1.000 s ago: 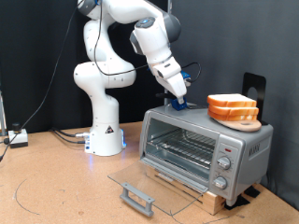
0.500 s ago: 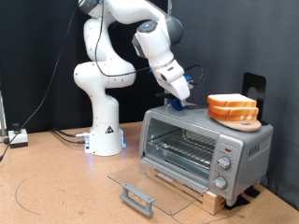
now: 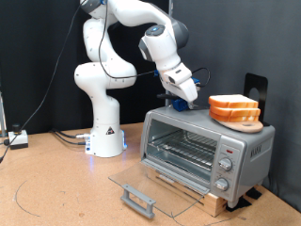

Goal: Make a piece of toast with the oven

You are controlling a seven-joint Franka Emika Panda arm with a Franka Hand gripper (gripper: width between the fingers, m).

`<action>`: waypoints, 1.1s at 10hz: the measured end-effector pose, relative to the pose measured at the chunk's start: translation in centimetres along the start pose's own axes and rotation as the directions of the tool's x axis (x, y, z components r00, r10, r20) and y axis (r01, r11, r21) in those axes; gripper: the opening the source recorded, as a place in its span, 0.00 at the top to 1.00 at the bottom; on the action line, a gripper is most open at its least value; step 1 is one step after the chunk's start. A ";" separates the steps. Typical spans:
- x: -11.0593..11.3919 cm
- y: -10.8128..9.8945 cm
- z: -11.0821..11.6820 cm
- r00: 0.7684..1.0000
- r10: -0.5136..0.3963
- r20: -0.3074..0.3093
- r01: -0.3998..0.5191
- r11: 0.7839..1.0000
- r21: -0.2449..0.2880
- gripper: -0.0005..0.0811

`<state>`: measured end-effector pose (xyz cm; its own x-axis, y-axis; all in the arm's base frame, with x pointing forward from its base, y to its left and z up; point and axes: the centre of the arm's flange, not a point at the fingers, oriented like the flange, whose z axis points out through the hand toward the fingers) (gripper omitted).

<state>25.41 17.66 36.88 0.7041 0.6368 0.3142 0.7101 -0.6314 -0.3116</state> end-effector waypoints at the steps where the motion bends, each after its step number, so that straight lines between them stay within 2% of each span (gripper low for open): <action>1: 0.1 -0.1 0.2 1.000 0.001 -0.007 -0.001 1.000 -0.006 0.01; 4: 0.3 0.2 0.2 0.999 0.022 -0.027 -0.022 1.000 -0.020 0.01; 8: 0.3 1.5 -0.9 0.997 0.070 -0.018 -0.070 0.998 -0.007 0.01; 11: 0.1 2.5 -1.5 0.997 0.075 -0.009 -0.076 0.997 -0.030 0.01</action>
<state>27.25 15.51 37.48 0.7555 0.5833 0.2982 0.6546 -0.6906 -0.3075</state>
